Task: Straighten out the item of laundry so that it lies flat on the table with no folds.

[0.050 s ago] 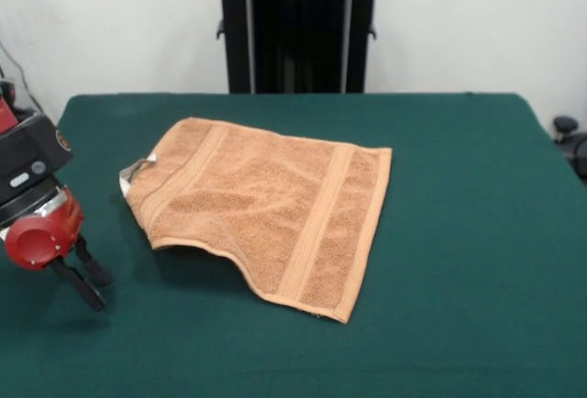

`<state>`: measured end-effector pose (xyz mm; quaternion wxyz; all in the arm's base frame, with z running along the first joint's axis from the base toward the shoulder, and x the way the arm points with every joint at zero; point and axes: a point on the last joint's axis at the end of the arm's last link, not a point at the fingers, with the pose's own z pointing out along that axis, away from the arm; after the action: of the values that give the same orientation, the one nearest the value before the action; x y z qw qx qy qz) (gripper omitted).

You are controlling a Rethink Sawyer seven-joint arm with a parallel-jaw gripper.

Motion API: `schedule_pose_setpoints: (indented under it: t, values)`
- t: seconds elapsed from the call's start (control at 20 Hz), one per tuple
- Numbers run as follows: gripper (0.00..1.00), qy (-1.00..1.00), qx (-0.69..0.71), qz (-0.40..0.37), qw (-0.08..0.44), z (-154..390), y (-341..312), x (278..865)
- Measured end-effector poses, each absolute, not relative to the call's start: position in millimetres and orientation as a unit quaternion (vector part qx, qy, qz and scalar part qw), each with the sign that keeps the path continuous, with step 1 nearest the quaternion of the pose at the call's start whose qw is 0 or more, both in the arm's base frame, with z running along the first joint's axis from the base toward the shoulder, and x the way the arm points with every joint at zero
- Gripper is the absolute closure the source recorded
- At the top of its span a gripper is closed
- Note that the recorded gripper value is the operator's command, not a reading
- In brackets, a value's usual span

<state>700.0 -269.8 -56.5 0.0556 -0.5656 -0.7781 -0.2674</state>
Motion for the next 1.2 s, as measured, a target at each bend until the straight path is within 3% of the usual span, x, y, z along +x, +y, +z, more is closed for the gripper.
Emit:
schedule_pose_setpoints:
  t: [1.2]
  values:
    - [0.00,-0.770,-0.571,-0.273,0.078,-58.7,-273.1,705.4]
